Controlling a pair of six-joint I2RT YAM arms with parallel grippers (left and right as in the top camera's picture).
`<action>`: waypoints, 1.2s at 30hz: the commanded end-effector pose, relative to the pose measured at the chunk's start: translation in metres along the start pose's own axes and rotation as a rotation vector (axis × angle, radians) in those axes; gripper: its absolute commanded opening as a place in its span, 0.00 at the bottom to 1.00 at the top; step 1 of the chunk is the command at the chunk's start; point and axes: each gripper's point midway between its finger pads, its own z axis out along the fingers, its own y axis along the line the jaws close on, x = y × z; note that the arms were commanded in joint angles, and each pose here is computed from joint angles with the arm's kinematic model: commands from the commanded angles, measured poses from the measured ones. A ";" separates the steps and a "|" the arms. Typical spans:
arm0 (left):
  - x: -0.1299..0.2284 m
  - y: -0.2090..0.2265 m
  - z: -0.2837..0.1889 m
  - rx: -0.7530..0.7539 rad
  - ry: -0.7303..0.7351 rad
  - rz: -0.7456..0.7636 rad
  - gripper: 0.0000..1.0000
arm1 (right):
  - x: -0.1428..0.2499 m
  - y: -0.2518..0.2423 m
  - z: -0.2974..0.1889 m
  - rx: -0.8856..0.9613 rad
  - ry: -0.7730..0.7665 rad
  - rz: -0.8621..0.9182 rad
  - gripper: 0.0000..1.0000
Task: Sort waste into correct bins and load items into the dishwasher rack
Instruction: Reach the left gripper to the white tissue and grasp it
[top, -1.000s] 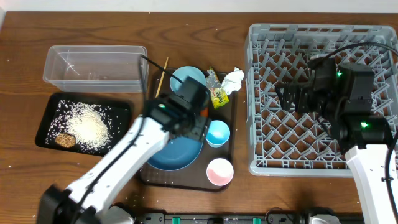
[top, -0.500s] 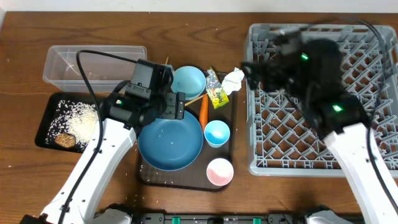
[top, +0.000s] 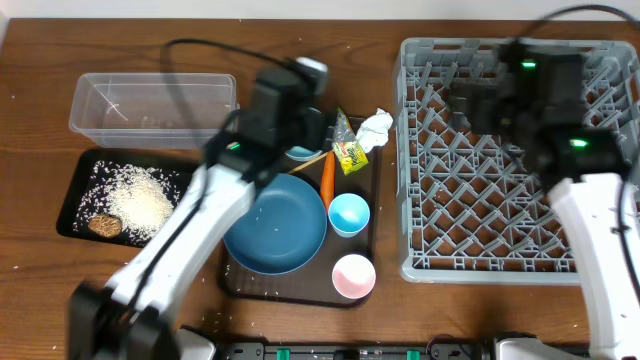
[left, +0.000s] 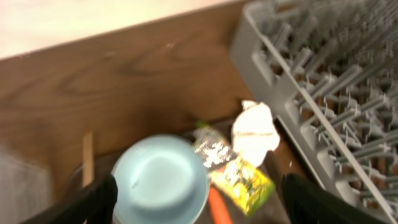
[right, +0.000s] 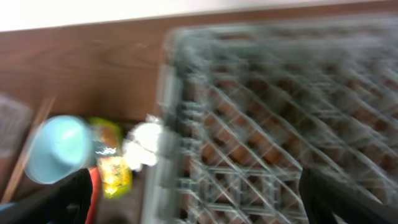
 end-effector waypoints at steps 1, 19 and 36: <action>0.003 -0.026 0.038 0.043 0.062 0.137 0.85 | -0.010 -0.044 -0.030 0.095 -0.044 0.093 0.99; 0.065 -0.050 0.144 0.093 0.379 0.251 0.84 | 0.028 -0.087 -0.042 0.193 0.091 0.204 0.99; 0.103 -0.050 0.167 0.119 0.463 0.240 0.62 | 0.031 -0.087 -0.042 0.195 0.103 0.202 0.99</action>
